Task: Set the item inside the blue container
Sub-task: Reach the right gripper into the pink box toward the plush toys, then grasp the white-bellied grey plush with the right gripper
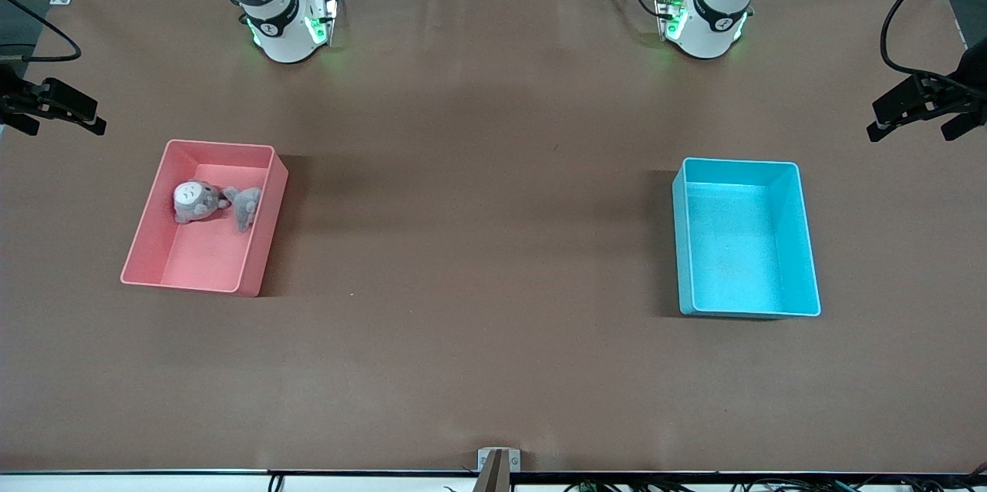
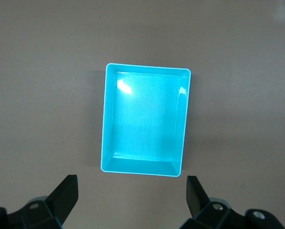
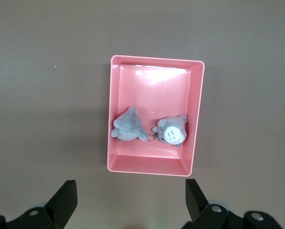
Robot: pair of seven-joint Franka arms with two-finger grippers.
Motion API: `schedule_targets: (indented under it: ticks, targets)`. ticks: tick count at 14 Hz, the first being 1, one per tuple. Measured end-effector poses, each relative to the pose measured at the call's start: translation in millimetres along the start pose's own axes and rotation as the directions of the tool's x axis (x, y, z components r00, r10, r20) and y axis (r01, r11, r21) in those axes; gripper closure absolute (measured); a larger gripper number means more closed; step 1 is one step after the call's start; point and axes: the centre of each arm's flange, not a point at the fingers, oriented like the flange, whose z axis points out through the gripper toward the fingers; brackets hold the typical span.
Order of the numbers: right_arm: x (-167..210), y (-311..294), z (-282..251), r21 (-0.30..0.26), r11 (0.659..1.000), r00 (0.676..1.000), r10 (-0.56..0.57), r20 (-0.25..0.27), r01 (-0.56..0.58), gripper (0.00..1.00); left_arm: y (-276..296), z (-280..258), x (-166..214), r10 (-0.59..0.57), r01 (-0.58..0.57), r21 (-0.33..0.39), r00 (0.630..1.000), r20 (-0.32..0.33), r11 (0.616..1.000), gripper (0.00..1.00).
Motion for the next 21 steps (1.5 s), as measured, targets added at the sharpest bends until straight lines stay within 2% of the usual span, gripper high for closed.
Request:
schedule_targets:
  ticks: [7,9,15,18,21]
  targets:
    - [1,2,3,-0.001,1.000,1.000,0.003,0.000,-0.003,0.00,0,0,0,-0.001,0.001,0.000,1.000,0.000,1.000,0.00]
    - [7,4,13,-0.002,1.000,1.000,0.005,0.019,-0.005,0.00,-1,0,0,-0.001,0.001,0.000,1.000,0.000,1.000,0.00]
    - [74,33,126,-0.017,0.999,0.988,0.049,0.145,-0.047,0.00,-1,0,0,-0.002,0.002,0.000,1.000,0.000,1.000,0.00]
    - [81,40,179,-0.020,0.998,0.987,0.058,0.148,-0.056,0.00,-2,0,0,-0.003,0.003,0.000,1.000,0.001,1.000,0.00]
    - [63,68,252,-0.020,0.995,0.986,0.104,0.131,-0.102,0.00,-2,1,1,-0.003,0.003,0.000,1.000,0.001,1.000,0.00]
